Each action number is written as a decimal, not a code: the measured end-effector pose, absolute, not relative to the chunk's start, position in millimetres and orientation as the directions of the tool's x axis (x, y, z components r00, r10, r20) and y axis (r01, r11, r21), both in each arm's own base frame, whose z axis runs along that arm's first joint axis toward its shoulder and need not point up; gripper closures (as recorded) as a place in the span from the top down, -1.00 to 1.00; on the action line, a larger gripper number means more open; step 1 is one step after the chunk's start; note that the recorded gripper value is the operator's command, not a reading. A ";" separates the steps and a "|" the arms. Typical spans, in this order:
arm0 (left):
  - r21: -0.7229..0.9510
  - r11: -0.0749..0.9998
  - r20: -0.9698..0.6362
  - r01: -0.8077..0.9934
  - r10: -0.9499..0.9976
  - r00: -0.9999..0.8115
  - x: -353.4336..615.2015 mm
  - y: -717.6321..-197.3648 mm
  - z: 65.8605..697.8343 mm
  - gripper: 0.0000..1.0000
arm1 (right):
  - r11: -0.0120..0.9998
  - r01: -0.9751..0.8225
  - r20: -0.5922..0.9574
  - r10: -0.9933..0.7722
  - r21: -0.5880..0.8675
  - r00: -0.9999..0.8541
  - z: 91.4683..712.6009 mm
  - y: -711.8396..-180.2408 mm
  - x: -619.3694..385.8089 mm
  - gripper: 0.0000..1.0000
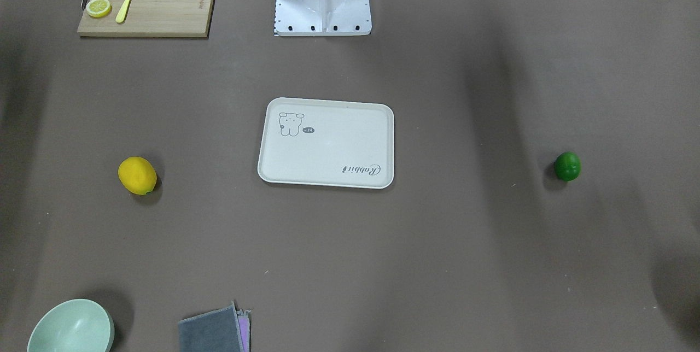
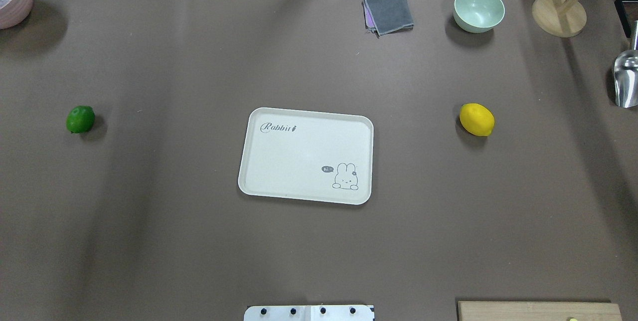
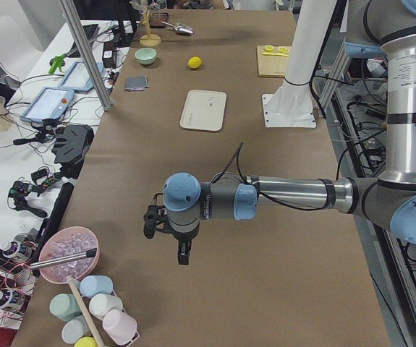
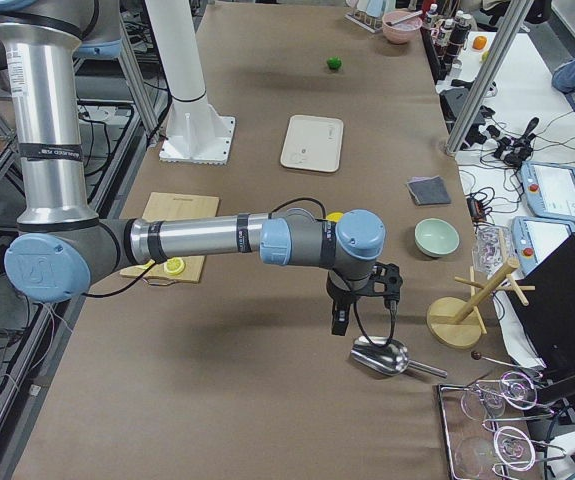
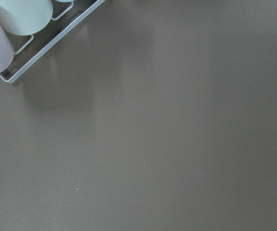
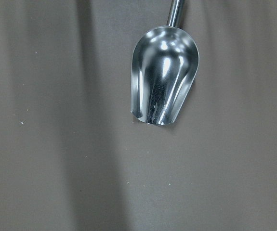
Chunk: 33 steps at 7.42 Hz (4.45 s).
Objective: Place all lemons on tray
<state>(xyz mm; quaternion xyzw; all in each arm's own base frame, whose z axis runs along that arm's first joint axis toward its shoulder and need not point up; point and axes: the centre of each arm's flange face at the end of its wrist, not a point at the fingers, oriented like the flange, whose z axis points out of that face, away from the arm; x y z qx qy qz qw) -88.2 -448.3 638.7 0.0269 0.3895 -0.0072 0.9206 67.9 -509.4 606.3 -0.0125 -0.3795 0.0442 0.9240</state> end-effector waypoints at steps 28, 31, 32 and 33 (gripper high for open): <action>0.056 0.975 -0.719 -0.217 0.190 0.668 270.2 -594.4 564.6 0.94 | 0.907 0.384 0.704 -0.386 0.172 0.596 468.0 -572.8 -333.2 0.99; -0.027 0.963 -0.742 -0.267 0.160 0.651 289.2 -580.6 568.4 0.94 | 0.898 0.401 0.682 -0.407 0.179 0.608 469.8 -571.5 -348.5 0.94; -0.038 0.961 -0.747 -0.274 0.154 0.646 289.8 -578.3 570.0 0.93 | 0.897 0.405 0.677 -0.409 0.176 0.612 472.4 -571.3 -352.1 0.77; -0.045 0.960 -0.749 -0.277 0.151 0.646 289.5 -576.8 572.4 -0.18 | 0.897 0.408 0.675 -0.407 0.169 0.615 475.8 -571.3 -353.7 0.52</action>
